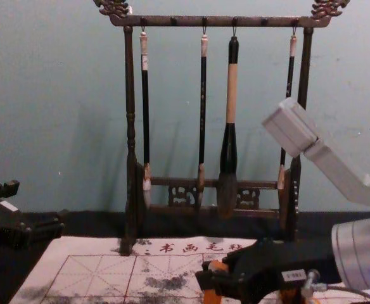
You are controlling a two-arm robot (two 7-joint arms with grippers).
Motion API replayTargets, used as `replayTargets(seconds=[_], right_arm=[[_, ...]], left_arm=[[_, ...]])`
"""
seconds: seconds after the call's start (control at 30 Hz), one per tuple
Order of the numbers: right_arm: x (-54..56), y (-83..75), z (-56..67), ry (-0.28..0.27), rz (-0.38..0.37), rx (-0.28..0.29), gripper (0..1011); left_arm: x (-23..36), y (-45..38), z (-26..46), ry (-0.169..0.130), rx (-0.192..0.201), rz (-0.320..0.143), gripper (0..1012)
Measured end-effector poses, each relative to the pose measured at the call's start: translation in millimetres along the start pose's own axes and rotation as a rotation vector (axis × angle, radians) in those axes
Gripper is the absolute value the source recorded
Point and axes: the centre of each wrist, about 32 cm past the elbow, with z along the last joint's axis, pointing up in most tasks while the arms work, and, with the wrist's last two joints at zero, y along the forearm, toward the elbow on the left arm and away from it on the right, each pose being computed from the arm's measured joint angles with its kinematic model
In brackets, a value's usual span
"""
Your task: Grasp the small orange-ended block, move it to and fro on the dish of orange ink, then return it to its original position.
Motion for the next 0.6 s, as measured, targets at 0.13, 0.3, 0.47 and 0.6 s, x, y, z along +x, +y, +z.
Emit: replayTargets(seconds=[0.13, 0.3, 0.47, 0.6], right_arm=[[-0.7, -0.5, 0.4, 0.000, 0.001, 0.003, 109], [-1.2, -4.7, 4.1, 0.003, 0.001, 0.015, 109], [-1.1, -18.0, 13.5, 0.028, -0.015, 0.045, 109], [-0.4, -32.7, 20.5, 0.057, -0.038, 0.062, 109]], left_arm=[[0.0, 0.0, 0.0, 0.000, 0.000, 0.000, 1001], [0.0, 0.0, 0.0, 0.000, 0.000, 0.000, 1001], [0.0, 0.0, 0.0, 0.000, 0.000, 0.000, 1001], [0.0, 0.0, 0.0, 0.000, 0.000, 0.000, 1001]])
